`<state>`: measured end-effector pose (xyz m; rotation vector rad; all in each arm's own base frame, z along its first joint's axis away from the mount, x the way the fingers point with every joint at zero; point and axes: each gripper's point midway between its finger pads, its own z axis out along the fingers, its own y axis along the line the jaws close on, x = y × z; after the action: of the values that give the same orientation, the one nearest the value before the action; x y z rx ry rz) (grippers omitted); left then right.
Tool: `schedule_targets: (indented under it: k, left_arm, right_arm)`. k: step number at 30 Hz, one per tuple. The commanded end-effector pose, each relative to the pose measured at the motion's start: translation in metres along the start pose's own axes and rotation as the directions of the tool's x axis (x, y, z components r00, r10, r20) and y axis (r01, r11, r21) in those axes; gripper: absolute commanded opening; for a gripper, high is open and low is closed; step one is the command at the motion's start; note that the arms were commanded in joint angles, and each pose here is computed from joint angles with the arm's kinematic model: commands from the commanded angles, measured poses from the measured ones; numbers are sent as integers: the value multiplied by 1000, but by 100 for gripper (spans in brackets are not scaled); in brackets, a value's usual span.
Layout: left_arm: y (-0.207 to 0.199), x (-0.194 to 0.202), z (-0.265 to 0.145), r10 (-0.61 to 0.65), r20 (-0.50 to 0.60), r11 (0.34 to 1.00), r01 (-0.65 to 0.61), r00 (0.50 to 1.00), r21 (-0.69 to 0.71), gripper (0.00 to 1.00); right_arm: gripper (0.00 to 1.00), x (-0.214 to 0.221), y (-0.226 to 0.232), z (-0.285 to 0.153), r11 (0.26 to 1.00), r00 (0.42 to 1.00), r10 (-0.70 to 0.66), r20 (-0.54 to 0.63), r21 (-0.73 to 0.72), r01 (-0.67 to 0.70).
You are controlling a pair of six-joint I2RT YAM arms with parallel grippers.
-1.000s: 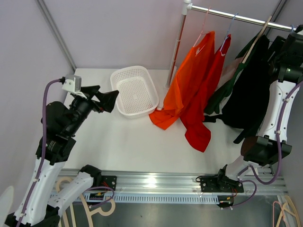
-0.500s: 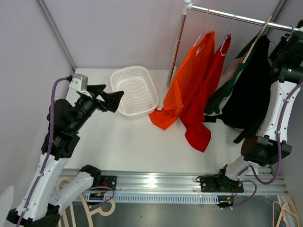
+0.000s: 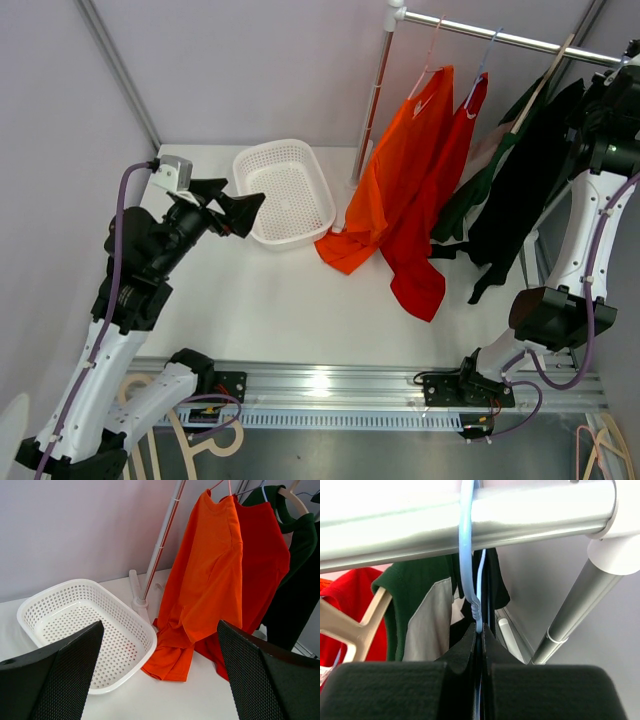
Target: Remove the t-shirt from the hanger
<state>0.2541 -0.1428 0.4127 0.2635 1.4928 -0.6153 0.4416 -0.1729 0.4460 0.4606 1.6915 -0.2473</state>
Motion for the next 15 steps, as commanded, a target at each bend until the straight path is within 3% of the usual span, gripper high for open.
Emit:
schedule_targets:
  k: [1, 9, 15]
  left_arm:
    - [-3, -5, 3, 32, 25, 999, -33, 999, 23, 100]
    - [-6, -4, 2, 47, 21, 998, -48, 999, 40, 100]
    - [-13, -10, -2, 43, 36, 996, -46, 998, 70, 99]
  right_arm:
    - [0, -53, 6, -17, 999, 989, 12, 149, -35, -7]
    - [0, -96, 5, -70, 999, 965, 0, 264, -34, 9]
    - [0, -69, -2, -88, 1000, 984, 6, 175, -10, -5]
